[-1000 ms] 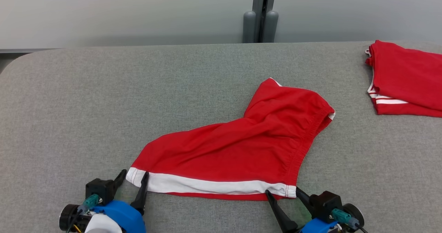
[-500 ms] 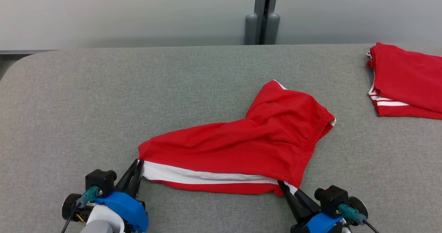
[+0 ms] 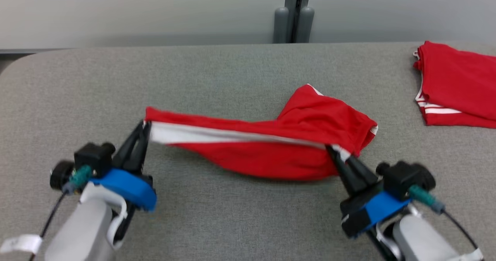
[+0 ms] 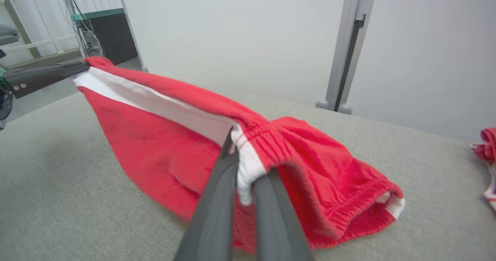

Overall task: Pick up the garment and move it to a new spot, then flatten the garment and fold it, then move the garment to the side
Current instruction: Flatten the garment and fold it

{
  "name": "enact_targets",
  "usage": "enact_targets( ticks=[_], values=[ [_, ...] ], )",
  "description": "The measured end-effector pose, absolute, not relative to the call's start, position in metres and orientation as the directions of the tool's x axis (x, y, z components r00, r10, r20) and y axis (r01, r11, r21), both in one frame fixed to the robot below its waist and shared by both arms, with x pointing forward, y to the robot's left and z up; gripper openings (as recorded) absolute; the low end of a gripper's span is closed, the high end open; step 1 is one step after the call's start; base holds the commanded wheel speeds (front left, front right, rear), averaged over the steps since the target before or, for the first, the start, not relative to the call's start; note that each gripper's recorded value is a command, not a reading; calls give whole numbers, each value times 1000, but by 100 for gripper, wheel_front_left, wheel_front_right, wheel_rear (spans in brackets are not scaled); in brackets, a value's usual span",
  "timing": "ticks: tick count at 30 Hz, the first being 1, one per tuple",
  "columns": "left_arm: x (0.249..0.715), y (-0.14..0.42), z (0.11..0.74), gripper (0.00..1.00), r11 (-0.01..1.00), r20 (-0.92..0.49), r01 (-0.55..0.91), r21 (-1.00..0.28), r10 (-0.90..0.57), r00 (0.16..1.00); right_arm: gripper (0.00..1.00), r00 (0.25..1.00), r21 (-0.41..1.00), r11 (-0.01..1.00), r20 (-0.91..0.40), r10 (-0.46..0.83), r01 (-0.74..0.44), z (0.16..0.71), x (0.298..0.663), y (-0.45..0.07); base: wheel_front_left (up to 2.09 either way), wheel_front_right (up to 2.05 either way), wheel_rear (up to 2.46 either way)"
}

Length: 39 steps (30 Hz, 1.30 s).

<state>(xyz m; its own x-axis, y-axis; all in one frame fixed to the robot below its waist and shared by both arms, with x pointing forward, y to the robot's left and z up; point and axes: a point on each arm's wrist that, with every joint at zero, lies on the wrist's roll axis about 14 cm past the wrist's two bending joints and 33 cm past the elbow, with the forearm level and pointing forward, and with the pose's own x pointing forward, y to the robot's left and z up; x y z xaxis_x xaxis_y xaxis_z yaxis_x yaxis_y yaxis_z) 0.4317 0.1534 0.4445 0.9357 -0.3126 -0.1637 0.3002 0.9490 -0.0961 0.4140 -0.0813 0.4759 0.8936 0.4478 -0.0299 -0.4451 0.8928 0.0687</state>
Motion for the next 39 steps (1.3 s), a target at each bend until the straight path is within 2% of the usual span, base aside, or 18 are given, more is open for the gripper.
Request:
enact_targets(
  ticks=[11,20,24,31,36,39],
  values=[
    [562,124,519,0,910,-19,415,7,-414,910,0,861,-127,880,181,475,-458,569,523,-87,0,0,0],
    [654,117,592,0,903,130,416,110,-428,894,0,819,-226,873,306,486,-433,639,614,-80,0,0,0],
    [671,117,626,0,904,201,402,143,-424,883,0,814,-199,888,354,460,-415,670,637,-84,0,0,0],
    [682,119,670,0,908,286,377,180,-415,864,0,802,-210,893,393,449,-397,706,658,-85,0,0,0],
    [686,125,653,0,915,274,375,152,-403,873,0,810,-205,880,345,474,-428,681,668,-76,0,0,0],
    [684,129,617,0,918,220,379,120,-396,891,0,820,-198,868,287,495,-455,648,671,-72,0,0,0]
  ],
)
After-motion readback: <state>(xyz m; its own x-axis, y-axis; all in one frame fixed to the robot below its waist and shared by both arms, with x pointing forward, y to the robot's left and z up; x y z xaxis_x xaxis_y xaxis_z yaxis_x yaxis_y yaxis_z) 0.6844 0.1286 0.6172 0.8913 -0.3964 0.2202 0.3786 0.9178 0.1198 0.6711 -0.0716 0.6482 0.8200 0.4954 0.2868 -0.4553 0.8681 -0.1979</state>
